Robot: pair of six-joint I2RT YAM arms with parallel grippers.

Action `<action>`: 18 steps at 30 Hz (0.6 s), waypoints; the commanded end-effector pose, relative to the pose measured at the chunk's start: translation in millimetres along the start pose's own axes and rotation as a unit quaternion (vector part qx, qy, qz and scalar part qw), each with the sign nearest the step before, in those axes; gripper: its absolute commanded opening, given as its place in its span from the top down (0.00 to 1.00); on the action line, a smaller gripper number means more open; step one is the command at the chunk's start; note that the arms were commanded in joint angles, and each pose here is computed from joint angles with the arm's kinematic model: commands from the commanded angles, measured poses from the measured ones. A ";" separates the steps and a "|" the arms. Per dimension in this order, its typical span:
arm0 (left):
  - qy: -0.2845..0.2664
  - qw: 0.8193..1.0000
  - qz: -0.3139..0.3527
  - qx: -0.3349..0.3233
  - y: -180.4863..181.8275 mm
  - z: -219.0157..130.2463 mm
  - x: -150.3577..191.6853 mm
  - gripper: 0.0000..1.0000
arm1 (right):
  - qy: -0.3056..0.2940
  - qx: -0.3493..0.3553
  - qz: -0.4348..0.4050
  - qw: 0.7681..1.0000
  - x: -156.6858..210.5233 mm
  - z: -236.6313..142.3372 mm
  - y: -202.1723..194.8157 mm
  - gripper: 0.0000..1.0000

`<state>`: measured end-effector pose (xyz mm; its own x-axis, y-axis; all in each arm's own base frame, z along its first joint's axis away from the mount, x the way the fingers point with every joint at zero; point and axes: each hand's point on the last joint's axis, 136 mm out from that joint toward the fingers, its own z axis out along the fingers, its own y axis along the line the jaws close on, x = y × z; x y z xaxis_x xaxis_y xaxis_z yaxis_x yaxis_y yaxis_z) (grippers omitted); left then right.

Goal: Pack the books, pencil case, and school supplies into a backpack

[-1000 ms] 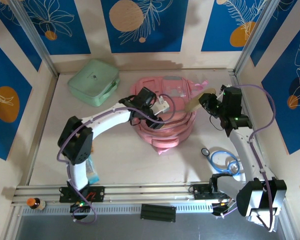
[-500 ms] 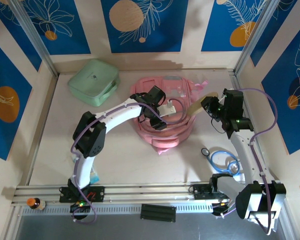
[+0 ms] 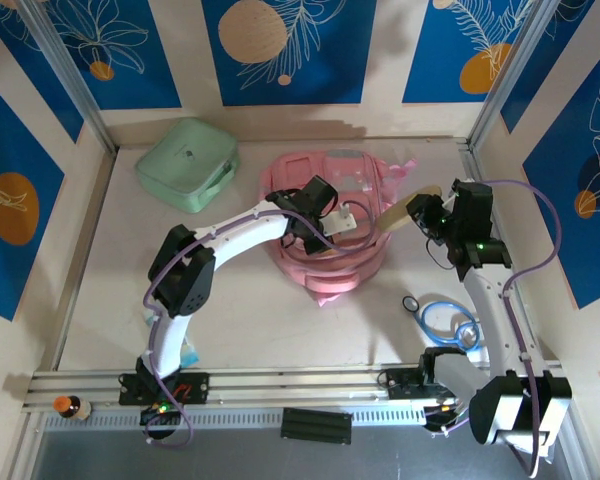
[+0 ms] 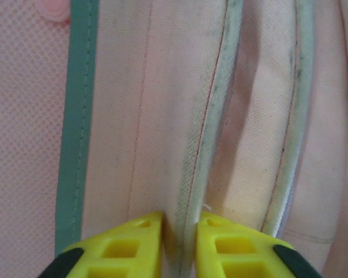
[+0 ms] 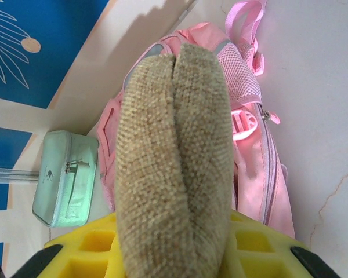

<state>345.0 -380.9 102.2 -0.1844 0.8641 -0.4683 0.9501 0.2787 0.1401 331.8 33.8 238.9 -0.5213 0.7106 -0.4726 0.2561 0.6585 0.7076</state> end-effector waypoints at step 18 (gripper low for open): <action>-0.195 0.960 -0.177 -0.094 75.5 -113.6 -58.9 1.00 | -0.015 0.037 0.031 0.999 2.7 -15.6 -26.2 0.77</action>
<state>380.5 -362.8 182.9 -0.3512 0.6467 -0.6771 0.8348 0.5438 0.0864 316.6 17.1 227.8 -0.4947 0.7409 -0.4544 0.3352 0.6450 0.6868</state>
